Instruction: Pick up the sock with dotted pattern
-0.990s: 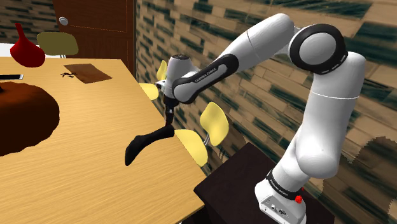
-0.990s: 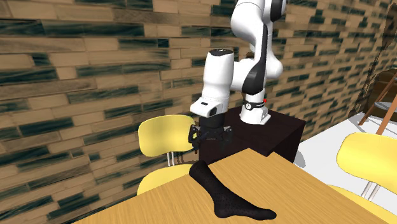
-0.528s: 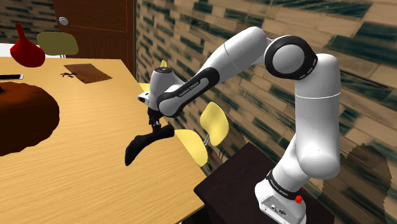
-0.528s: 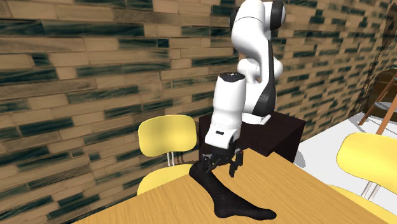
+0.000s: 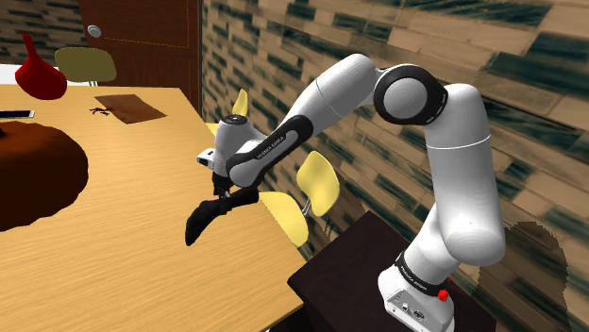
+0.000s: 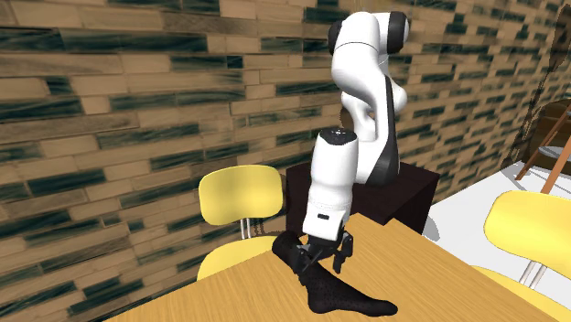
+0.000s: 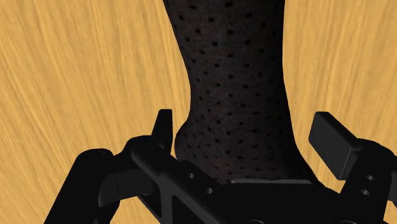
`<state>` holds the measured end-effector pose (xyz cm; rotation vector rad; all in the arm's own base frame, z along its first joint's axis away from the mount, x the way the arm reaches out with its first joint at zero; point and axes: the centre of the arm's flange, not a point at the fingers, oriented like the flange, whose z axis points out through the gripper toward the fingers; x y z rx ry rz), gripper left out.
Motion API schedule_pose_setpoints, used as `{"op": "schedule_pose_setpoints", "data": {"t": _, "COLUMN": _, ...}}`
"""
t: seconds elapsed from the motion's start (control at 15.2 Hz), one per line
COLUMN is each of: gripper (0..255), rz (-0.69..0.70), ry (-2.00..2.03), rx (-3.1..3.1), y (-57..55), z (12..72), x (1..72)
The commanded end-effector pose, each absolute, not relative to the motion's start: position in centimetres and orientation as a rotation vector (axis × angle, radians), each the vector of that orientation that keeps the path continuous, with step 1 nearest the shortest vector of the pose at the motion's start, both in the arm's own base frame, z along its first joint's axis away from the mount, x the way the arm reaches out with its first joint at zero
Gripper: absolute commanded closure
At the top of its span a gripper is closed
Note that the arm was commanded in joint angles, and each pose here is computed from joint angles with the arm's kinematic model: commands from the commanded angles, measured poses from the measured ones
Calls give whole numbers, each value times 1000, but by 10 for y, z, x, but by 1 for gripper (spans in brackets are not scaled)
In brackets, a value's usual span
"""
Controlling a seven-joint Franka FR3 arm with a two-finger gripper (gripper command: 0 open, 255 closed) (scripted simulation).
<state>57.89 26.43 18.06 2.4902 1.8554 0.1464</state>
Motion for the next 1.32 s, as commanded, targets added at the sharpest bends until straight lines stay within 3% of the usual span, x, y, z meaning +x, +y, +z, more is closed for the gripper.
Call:
{"op": "schedule_pose_setpoints", "data": {"t": 0.0, "gripper": 0, "rz": 147, "ry": 1856, "rx": 2490, "y": 265, "z": 166, "x": 579}}
{"op": "schedule_pose_setpoints", "data": {"t": 0.13, "gripper": 0, "rz": 147, "ry": 1856, "rx": 2490, "y": 265, "z": 166, "x": 579}}
{"op": "schedule_pose_setpoints", "data": {"t": 0.2, "gripper": 255, "rz": 147, "ry": 1856, "rx": 2490, "y": 265, "z": 166, "x": 579}}
{"op": "schedule_pose_setpoints", "data": {"t": 0.79, "gripper": 255, "rz": 147, "ry": 1856, "rx": 2490, "y": 265, "z": 166, "x": 579}}
{"op": "schedule_pose_setpoints", "data": {"t": 1.25, "gripper": 255, "rz": 147, "ry": 1856, "rx": 2490, "y": 265, "z": 203, "x": 579}}
